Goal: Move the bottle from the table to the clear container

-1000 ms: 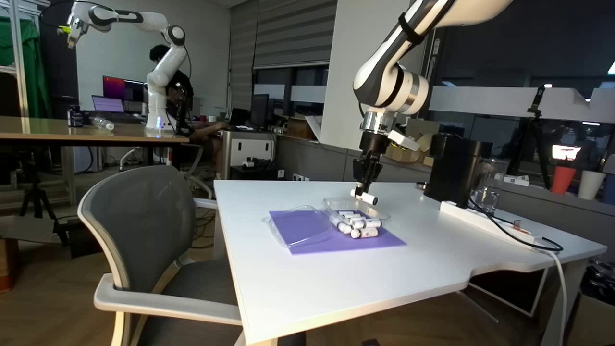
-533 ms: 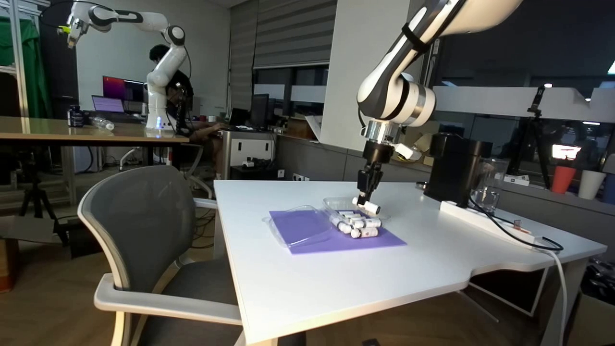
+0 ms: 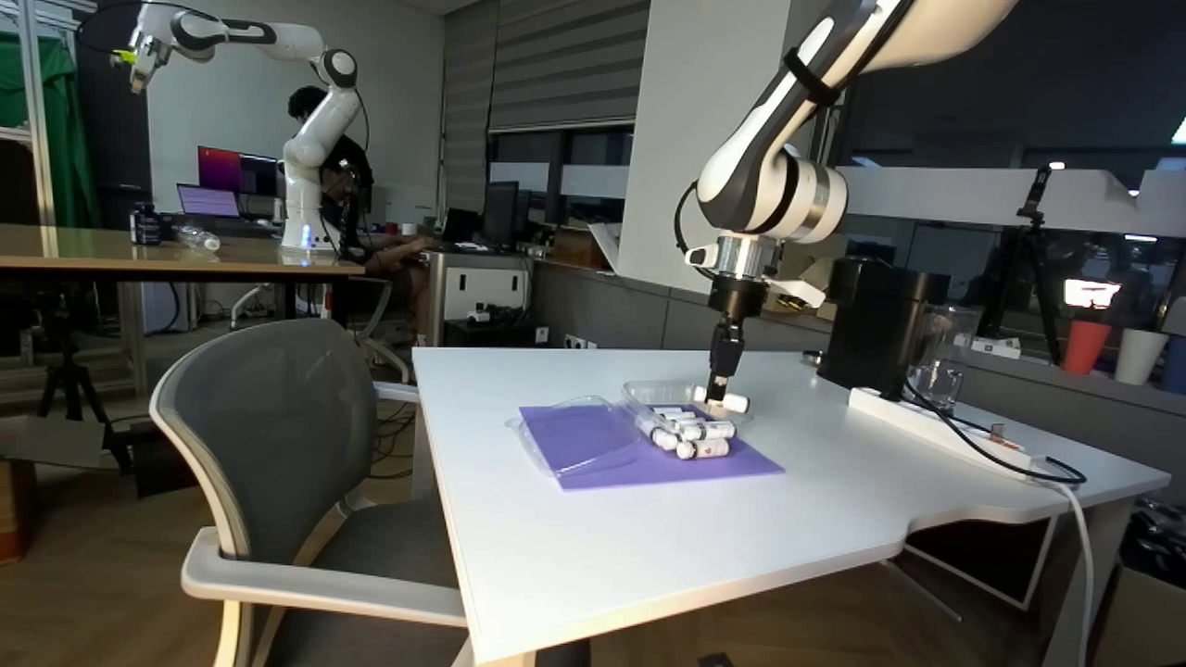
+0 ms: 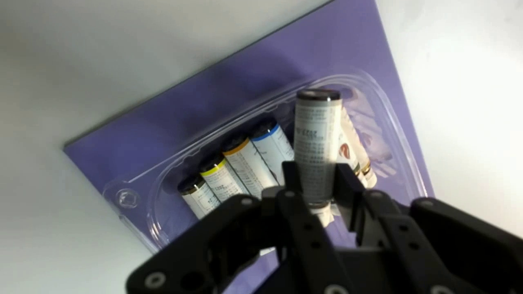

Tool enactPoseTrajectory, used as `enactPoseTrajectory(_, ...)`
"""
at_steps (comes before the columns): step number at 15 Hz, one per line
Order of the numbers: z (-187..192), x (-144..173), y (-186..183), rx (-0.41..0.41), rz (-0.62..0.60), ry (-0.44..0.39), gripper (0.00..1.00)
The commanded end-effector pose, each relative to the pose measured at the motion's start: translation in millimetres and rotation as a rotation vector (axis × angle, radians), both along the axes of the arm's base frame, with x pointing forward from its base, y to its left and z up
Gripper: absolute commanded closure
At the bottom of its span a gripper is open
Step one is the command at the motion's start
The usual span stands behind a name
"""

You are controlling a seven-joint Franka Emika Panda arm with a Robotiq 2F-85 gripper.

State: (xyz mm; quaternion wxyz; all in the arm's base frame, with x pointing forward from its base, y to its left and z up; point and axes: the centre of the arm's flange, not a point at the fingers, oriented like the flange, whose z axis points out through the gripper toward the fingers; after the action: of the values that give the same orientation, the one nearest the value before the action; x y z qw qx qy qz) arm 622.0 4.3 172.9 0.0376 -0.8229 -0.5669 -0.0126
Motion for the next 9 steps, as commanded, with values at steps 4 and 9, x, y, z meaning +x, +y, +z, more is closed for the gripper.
enactPoseTrajectory(4,9,7,11,-0.074,0.321,-0.128,0.93)
enactPoseTrajectory(9,6,6,26,-0.099,0.462,-0.196,0.93)
